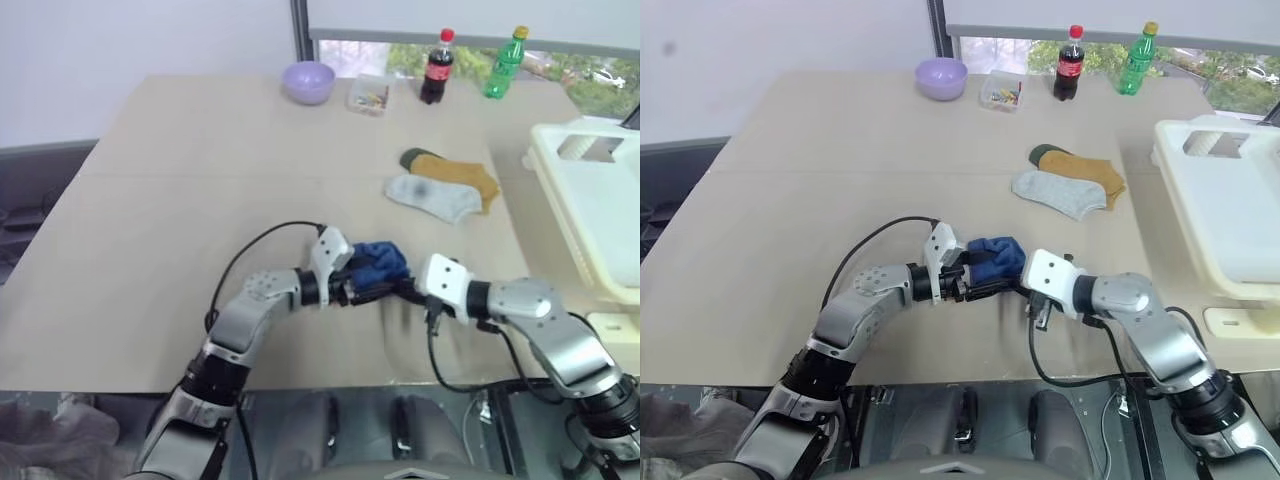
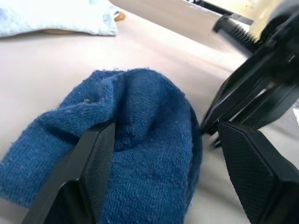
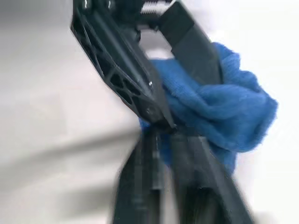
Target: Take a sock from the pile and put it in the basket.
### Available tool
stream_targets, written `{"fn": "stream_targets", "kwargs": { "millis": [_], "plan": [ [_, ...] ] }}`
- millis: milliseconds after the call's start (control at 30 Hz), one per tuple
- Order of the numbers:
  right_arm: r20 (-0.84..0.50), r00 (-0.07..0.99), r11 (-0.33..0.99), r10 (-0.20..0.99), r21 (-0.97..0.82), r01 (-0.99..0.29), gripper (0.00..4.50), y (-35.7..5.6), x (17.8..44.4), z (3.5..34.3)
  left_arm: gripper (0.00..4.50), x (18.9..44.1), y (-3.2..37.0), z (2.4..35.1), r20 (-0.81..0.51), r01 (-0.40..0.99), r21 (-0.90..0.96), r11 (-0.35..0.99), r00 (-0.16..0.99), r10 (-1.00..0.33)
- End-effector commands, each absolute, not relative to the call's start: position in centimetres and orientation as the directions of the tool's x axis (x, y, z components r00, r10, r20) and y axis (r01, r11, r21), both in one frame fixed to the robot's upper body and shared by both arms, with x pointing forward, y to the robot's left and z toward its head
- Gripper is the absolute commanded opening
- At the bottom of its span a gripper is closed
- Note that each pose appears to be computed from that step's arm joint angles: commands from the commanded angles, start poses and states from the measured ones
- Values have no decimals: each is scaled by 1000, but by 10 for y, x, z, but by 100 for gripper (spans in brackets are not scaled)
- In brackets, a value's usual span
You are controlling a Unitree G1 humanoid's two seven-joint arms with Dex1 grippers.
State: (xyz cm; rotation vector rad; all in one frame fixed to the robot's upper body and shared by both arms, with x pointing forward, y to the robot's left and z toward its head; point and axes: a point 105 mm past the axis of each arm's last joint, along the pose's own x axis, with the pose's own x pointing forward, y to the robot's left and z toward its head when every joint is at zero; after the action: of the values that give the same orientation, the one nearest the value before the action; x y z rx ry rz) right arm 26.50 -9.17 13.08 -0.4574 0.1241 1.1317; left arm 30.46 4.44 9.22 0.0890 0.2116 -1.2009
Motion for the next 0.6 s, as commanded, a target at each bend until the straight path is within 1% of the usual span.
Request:
{"fn": "stream_targets", "kwargs": {
  "millis": [33, 67, 200, 300, 400, 467, 600],
  "plan": [
    [-208, 500, 432, 841, -299, -851, 239, -100, 268, 163, 365, 299, 43, 72, -252, 938, -87, 336, 305, -918],
    [-195, 526, 466, 828, -282, -838, 251, -102, 273, 164, 365, 300, 46, 80, -218, 942, -73, 328, 305, -927],
    [-144, 611, 584, 778, -190, -789, 251, -98, 295, 165, 365, 300, 64, 103, -136, 946, -2, 325, 322, -937],
    [-190, 608, 587, 771, -159, -794, 251, -84, 306, 146, 365, 294, 75, 112, -116, 949, 62, 308, 313, -943],
    [-271, 593, 585, 758, -119, -802, 251, -70, 315, 120, 365, 286, 80, 112, -141, 947, 135, 290, 308, -941],
    [-319, 541, 550, 778, -69, -832, 251, -62, 310, 109, 365, 282, 86, 113, -152, 941, 159, 299, 323, -934],
    [-420, 521, 552, 743, -55, -832, 251, -67, 309, 88, 365, 275, 101, 118, -152, 918, 172, 356, 382, -912]
  ]
}}
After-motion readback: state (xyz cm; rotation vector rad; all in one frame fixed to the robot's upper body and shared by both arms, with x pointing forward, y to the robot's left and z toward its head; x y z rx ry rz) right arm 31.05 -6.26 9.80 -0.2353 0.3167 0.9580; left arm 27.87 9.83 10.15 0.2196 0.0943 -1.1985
